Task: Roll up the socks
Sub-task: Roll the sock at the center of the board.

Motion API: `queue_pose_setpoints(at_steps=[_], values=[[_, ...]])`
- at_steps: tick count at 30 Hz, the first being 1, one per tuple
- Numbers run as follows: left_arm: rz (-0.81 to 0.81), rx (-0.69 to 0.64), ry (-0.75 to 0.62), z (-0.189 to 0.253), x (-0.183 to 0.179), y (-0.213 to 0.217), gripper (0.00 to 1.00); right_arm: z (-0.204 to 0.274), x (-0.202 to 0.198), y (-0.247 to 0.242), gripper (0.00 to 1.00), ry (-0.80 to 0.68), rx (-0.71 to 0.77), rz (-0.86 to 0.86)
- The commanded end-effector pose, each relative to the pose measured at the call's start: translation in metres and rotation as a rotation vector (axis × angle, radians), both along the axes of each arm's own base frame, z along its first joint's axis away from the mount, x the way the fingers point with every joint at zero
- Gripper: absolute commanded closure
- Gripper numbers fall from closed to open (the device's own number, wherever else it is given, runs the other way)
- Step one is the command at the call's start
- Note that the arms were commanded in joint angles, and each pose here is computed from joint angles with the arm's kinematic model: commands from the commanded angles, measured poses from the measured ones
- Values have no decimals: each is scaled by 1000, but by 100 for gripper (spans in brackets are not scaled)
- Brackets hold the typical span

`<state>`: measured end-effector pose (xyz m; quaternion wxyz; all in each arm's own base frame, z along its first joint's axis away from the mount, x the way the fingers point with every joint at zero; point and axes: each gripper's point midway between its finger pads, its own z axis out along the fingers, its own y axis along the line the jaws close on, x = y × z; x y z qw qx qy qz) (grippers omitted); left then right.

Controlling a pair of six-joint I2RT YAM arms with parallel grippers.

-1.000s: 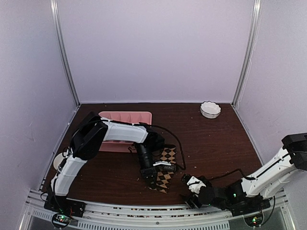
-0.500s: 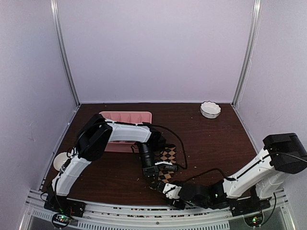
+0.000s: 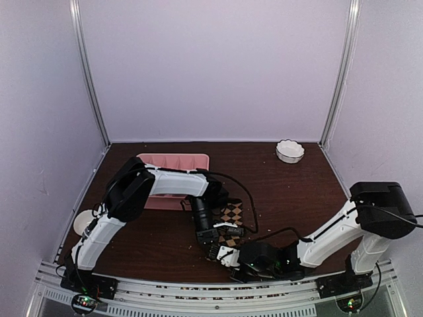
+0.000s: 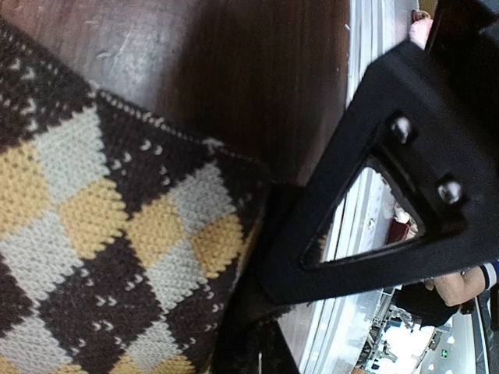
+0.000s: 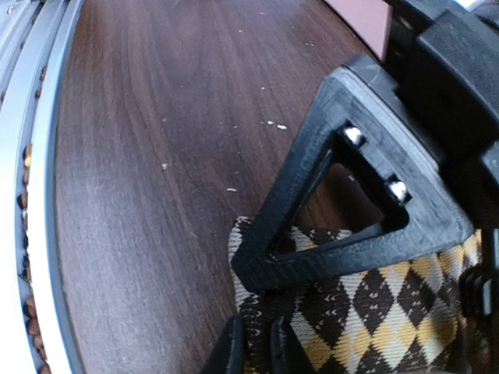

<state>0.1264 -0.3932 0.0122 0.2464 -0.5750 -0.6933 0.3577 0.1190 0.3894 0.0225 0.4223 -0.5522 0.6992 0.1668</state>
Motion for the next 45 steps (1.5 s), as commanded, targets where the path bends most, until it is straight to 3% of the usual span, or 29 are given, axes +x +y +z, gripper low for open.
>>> queue_pose_setpoints(at_steps=[1, 5, 10, 12, 13, 14, 18, 20, 23, 26, 29, 30, 32, 35, 40, 43, 45], values=[[-44, 31, -113, -38, 15, 6, 95, -20, -3, -12, 96, 49, -50, -7], [-48, 7, -171, -33, 22, 5, 78, -25, 0, -21, 100, 147, -9, -68], [-29, -106, -350, -8, 42, 3, 56, -33, -7, -28, 100, 401, 93, -102], [-16, -168, -481, 7, 54, 4, 36, -37, -10, -33, 100, 504, 129, -115], [-11, -202, -552, 15, 60, 5, 8, -39, -12, -35, 100, 551, 143, -126], [-1, -247, -627, 26, 67, 4, 3, -41, -15, -38, 100, 590, 155, -133], [43, -381, -890, 68, 90, 6, 2, -55, -23, -52, 100, 710, 171, -185], [48, -401, -943, 78, 95, 6, 2, -63, -27, -55, 100, 753, 160, -200], [78, -284, -975, 60, 116, 13, 2, -73, -31, -59, 100, 793, 137, -218], [85, -198, -908, 49, 126, 27, 2, -82, -34, -61, 100, 826, 105, -233], [124, -395, -1186, 97, 137, 19, 2, -85, -36, -66, 100, 845, 102, -251], [152, -452, -1219, 109, 137, 18, 2, -87, -36, -68, 100, 851, 102, -260], [303, -383, -1279, 112, 162, 25, 2, -92, -37, -73, 100, 866, 81, -272], [173, -412, -1043, 101, 138, 14, 2, -97, -37, -77, 100, 895, 64, -294], [-169, -664, -866, 88, 46, 6, 7, -97, -30, -88, 100, 951, 100, -358], [-383, -641, -801, 55, 9, 14, 17, -100, -30, -91, 100, 993, 121, -378], [-429, -608, -759, 40, 1, 12, 27, -101, -32, -91, 100, 1021, 129, -382]])
